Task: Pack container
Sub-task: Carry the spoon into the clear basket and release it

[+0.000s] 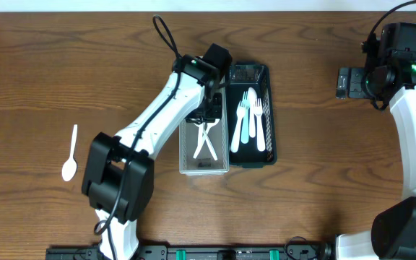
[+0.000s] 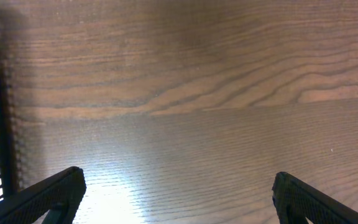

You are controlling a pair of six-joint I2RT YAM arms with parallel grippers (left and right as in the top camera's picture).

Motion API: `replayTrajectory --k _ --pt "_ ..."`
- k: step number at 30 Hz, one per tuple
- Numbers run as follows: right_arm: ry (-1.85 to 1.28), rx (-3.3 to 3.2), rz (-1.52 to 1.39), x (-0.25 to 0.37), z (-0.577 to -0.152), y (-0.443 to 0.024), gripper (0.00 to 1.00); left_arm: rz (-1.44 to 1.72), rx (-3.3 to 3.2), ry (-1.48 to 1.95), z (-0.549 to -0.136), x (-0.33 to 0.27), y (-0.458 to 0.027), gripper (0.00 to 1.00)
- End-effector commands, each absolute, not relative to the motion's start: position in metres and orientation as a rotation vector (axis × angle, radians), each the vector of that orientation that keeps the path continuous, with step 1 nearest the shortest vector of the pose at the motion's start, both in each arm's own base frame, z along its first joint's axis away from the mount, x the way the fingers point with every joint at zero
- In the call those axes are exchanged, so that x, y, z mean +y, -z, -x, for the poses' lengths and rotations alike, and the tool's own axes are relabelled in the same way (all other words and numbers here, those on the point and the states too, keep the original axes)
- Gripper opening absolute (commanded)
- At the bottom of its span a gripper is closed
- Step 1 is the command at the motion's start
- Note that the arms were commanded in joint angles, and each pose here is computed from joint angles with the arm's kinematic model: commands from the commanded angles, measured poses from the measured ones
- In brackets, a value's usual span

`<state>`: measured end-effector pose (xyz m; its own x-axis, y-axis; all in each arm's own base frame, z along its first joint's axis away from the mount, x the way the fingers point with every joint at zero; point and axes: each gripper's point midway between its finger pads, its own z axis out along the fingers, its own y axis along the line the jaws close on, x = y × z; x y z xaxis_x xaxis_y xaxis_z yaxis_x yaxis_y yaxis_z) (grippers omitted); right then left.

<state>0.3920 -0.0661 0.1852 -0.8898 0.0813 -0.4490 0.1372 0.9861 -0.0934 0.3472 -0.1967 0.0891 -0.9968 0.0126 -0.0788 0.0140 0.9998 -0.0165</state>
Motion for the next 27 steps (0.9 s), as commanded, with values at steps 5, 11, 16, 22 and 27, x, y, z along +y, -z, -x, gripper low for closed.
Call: replayTrajectory --k 5,11,16,22,27 --pt "0.193 2.684 -0.168 -0.074 -0.391 -0.182 0.99 -0.146 3.026 0.037 -0.350 -0.197 -0.102 0.29" --pt "0.193 2.684 -0.168 -0.074 -0.391 -0.182 0.99 -0.024 2.759 -0.076 -0.376 -0.151 -0.184 0.30" --pt "0.192 2.695 -0.168 -0.074 -0.388 -0.180 0.99 0.246 2.577 -0.107 -0.381 -0.078 -0.248 0.40" --pt "0.190 2.722 -0.166 -0.072 -0.382 -0.178 0.99 0.572 2.494 -0.213 -0.373 0.038 -0.270 0.41" --pt "0.189 2.758 -0.167 -0.072 -0.374 -0.174 0.99 0.651 2.600 -0.356 -0.348 0.126 -0.247 0.51"
